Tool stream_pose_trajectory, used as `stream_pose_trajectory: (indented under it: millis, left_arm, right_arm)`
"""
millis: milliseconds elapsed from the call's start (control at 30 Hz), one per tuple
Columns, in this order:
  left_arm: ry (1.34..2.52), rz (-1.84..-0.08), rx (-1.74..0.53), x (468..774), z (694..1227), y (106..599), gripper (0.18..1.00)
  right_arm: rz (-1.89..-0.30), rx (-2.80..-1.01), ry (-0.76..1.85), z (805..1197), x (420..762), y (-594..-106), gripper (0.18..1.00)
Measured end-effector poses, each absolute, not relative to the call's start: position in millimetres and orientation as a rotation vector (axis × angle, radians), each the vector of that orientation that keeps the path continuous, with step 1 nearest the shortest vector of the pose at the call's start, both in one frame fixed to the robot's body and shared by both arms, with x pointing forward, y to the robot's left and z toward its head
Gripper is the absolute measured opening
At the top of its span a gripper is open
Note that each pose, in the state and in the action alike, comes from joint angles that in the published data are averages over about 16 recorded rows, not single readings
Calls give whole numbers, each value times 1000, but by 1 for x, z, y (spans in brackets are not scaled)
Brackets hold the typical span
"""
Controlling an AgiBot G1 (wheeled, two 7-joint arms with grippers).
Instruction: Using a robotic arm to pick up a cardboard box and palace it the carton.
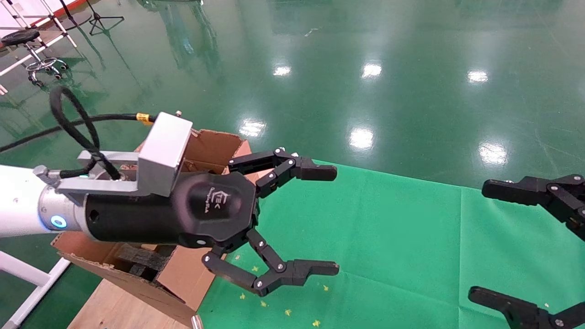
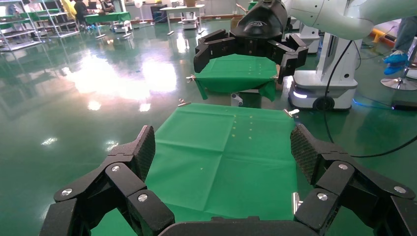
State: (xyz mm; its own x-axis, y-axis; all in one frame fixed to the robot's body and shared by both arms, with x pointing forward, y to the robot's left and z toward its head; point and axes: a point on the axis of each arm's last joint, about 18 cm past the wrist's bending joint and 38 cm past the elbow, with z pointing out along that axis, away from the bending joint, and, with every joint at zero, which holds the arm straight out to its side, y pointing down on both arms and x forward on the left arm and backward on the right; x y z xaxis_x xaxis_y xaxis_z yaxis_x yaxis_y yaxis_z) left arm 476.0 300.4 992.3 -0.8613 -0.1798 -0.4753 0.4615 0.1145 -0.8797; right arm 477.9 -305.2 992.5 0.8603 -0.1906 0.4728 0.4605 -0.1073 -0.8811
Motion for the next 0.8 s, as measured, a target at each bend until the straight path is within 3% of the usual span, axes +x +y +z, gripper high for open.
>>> stream_pose_trajectory:
  millis: [800]
  left_arm:
    - [1927,-1797,273,476,992,300,1001]
  right_arm:
    - [-557,-1588,-217,992,478,-305,1001]
